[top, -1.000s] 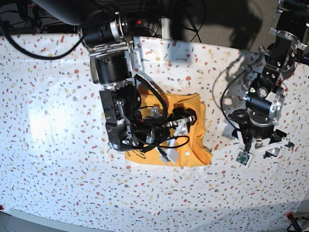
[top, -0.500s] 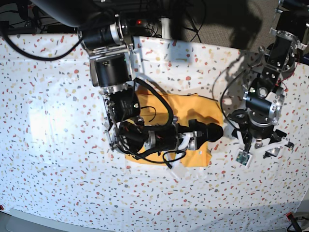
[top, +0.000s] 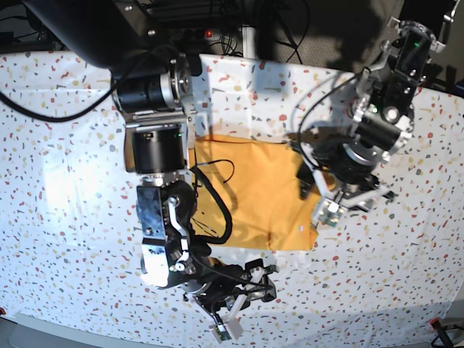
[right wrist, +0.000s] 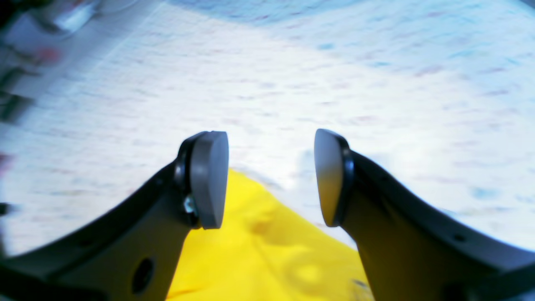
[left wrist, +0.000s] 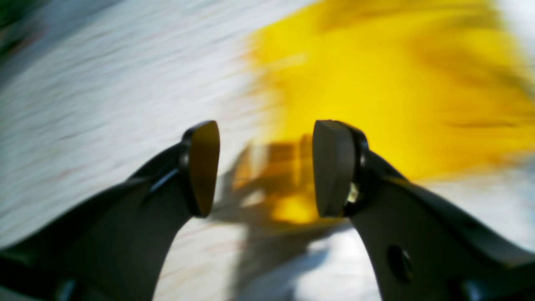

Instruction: Fold the T-shirt properly

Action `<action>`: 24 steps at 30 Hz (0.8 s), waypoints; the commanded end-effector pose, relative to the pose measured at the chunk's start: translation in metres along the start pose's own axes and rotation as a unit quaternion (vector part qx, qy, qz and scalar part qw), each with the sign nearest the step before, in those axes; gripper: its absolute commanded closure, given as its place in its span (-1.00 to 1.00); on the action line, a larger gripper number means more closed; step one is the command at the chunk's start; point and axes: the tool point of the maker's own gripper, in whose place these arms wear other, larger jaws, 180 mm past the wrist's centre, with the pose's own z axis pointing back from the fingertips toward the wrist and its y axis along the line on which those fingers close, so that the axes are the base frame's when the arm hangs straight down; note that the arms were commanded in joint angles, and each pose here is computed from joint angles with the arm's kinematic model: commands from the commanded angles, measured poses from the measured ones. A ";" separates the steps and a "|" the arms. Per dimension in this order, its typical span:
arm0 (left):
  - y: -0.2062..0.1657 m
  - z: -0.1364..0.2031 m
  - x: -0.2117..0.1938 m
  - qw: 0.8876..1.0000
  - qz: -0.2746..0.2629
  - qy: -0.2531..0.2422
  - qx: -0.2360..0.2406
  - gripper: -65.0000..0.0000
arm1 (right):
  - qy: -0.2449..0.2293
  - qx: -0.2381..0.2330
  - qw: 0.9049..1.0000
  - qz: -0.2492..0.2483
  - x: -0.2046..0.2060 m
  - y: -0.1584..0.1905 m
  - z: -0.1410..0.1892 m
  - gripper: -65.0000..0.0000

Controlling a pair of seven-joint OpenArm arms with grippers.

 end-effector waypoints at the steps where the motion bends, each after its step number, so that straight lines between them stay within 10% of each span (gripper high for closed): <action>1: -0.014 0.001 0.010 0.999 0.010 -0.028 -0.025 -0.05 | -0.037 -0.009 0.999 0.009 0.029 -0.003 0.000 -0.01; 13: -0.053 -0.074 -0.081 0.990 0.083 0.095 -0.061 -0.05 | 0.169 -0.075 0.981 -0.057 -0.126 -0.063 0.003 -0.01; 24: 0.032 -0.079 -0.104 0.992 -0.048 0.112 0.040 -0.05 | 0.241 0.046 0.958 -0.145 -0.158 -0.015 0.028 -0.01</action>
